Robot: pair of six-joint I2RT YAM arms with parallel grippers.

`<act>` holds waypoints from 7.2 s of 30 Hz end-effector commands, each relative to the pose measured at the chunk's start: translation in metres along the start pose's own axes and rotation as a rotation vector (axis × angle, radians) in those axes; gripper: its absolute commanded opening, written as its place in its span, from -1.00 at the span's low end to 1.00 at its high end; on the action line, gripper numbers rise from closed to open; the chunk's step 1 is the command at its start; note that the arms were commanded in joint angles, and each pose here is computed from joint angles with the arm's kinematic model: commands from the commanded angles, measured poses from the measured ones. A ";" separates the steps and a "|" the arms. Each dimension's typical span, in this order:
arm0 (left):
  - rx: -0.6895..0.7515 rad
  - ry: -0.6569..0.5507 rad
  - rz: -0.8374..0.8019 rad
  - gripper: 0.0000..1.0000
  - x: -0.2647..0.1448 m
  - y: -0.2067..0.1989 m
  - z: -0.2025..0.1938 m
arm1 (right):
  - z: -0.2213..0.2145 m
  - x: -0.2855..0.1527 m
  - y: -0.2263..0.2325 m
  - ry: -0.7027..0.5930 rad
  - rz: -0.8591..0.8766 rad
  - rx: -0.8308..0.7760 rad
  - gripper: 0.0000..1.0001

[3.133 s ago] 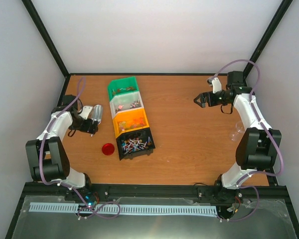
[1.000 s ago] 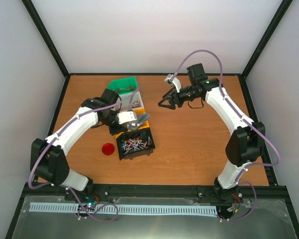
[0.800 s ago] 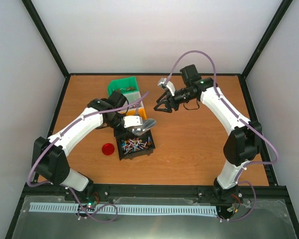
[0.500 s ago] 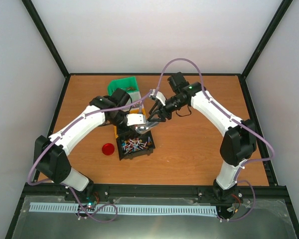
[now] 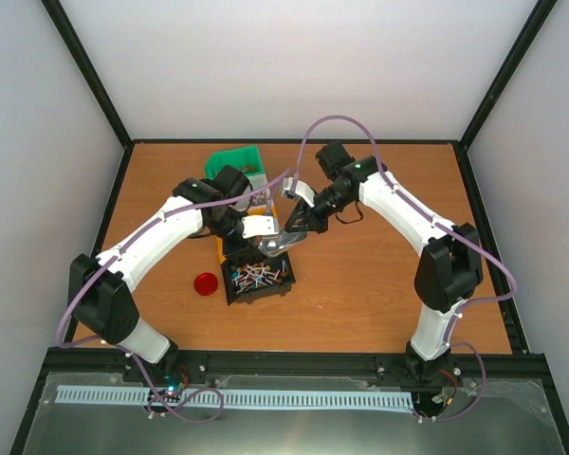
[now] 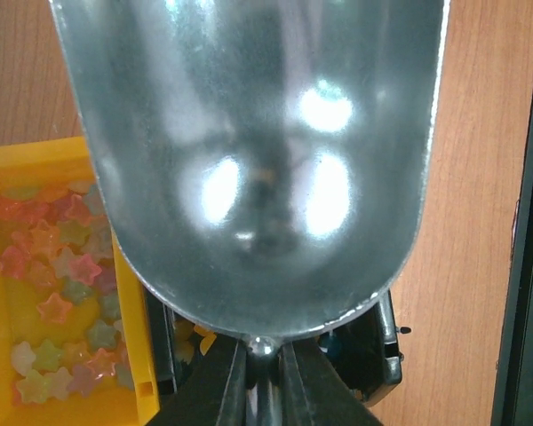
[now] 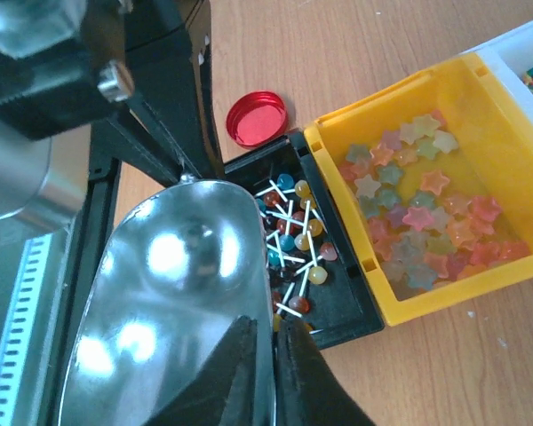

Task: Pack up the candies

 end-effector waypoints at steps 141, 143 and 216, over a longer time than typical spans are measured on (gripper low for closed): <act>-0.311 -0.428 0.406 -0.98 -0.057 -0.014 -0.067 | -0.093 -0.249 -0.072 -0.148 -0.669 0.641 1.00; -0.307 -0.431 0.400 -0.98 -0.055 -0.013 -0.066 | -0.121 -0.274 -0.064 -0.126 -0.752 0.707 1.00; -0.359 -0.298 0.306 -0.99 -0.041 -0.028 -0.053 | -0.057 -0.080 -0.175 0.308 -0.719 0.567 0.25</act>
Point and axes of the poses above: each gripper's point midway between its finger pads, its own x axis out along the fingers, its own y axis along the line the jaws close on, z = x × y, the point moved 10 cm from there along -x, back along the fingers, and after that the axes turned 14 degrees about x, right-handed, at the moved point
